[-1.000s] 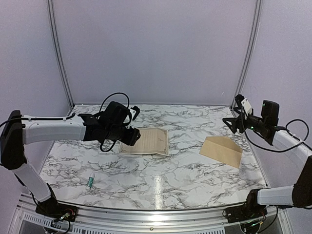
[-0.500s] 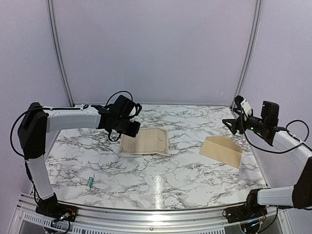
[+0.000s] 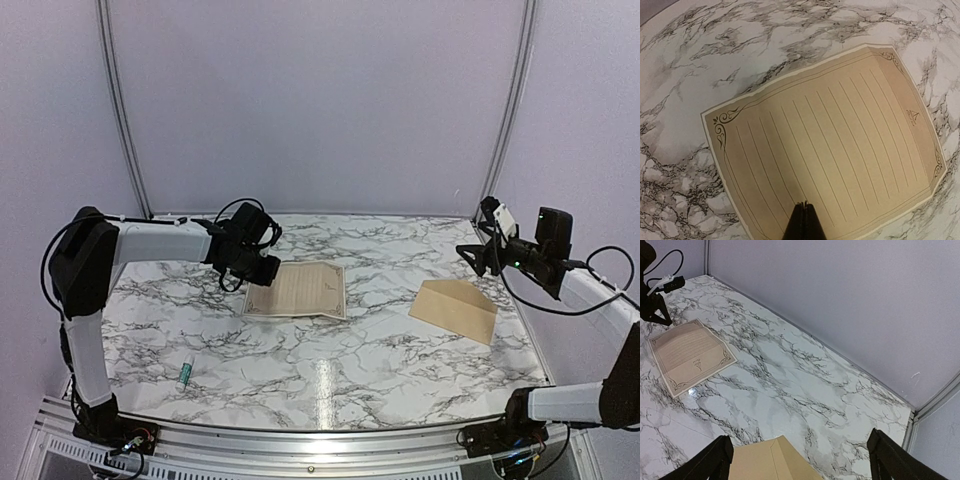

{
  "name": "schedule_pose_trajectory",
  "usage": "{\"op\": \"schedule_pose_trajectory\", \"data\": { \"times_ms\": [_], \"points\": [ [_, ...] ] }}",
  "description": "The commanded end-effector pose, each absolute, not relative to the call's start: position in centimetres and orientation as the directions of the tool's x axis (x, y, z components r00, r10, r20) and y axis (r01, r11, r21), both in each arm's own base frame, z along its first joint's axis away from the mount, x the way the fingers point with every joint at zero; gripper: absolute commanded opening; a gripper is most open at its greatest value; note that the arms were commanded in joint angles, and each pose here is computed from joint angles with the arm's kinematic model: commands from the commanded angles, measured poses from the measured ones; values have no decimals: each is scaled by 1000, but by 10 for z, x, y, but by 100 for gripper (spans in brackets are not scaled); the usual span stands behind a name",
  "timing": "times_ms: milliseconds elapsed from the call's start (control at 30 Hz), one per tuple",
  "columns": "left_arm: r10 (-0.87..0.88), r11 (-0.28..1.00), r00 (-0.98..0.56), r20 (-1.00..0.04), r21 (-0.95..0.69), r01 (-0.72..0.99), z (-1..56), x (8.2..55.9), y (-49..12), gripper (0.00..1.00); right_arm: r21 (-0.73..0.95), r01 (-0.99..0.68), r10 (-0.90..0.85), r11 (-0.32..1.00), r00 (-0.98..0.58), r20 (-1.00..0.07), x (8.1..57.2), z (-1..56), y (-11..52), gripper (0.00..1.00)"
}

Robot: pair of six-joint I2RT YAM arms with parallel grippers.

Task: Place the letter into the envelope and seal it
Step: Move the letter to the center of the board.

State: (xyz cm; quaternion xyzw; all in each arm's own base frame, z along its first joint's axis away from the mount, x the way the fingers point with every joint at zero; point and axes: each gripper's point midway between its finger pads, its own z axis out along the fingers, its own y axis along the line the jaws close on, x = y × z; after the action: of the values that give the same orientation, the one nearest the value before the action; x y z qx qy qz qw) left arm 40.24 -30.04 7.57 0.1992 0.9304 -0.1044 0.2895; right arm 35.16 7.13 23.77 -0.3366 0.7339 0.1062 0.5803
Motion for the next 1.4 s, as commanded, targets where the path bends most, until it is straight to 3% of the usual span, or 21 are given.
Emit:
{"op": "schedule_pose_trajectory", "data": {
  "times_ms": [0,933,1367],
  "points": [
    [328,909,-779,-534,-47,415,58,396,-285,0,-236,-639,-376,732,-89,-922,347,238,77,90],
    [370,910,-826,-426,-15,415,16,357,-249,0,-225,-658,-384,719,-107,-917,349,229,83,90],
    [347,886,-838,-422,-146,440,33,280,-287,0,-195,-687,-377,700,-123,-918,349,220,97,90]
  ]
}}
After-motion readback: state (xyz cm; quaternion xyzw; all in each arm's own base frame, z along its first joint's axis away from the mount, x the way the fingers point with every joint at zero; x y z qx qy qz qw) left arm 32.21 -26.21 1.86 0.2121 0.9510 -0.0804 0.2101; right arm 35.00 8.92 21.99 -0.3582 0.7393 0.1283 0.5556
